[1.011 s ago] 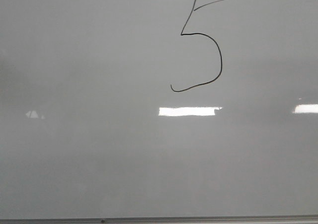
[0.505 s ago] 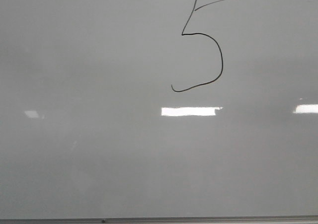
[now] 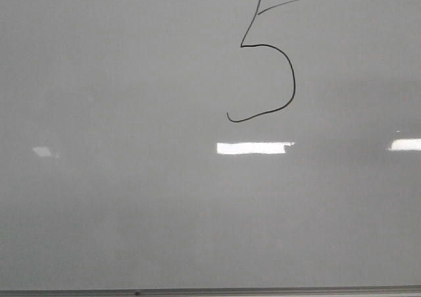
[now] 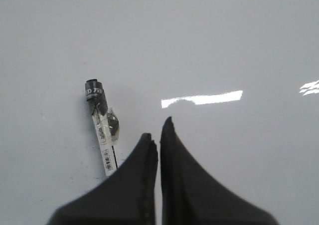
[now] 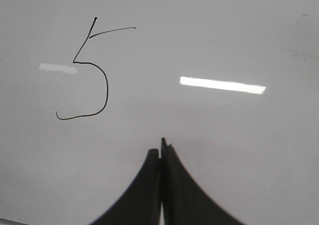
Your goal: Write number 5 on whiteboard
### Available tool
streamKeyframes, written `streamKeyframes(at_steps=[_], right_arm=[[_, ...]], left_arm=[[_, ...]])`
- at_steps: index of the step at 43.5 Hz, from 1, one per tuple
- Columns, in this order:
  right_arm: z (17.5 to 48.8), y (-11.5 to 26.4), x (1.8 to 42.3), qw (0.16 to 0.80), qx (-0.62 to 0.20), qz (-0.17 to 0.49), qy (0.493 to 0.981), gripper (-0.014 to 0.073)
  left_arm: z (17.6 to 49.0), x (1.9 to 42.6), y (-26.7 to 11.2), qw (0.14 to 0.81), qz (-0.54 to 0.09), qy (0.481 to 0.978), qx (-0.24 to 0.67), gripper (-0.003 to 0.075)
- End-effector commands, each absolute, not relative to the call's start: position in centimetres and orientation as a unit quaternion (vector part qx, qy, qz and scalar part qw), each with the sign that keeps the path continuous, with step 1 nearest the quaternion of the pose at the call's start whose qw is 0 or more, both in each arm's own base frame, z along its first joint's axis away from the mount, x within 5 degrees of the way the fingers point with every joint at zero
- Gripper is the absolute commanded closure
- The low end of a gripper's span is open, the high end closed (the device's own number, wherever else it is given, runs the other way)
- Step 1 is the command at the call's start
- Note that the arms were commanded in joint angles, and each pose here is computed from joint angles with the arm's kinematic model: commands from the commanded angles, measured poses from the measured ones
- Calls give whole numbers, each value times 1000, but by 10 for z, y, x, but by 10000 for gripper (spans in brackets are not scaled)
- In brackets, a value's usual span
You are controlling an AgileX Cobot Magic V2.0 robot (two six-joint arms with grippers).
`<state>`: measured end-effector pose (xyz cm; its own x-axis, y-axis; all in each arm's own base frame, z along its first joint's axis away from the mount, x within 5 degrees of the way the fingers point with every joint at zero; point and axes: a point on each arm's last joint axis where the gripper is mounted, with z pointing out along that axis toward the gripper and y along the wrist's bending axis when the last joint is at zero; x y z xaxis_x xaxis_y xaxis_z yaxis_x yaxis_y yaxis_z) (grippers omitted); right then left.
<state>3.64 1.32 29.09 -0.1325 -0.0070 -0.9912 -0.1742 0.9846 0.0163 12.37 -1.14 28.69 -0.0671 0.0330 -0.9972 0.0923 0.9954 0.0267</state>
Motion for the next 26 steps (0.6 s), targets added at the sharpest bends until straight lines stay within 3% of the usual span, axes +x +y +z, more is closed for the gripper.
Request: streamKeyframes(at_steps=[1,13,26], right_arm=[[306,12,37,692,-48,60,718,668],[306,12,37,692,-48,60,718,668],[306,12,37,692,-48,60,718,668]], left_arm=[[298,112,-10,724,-30,688,33,741],[297,91,-7,752,-32,658,19,741],[297,92,-7,752,-32,658,19,741]])
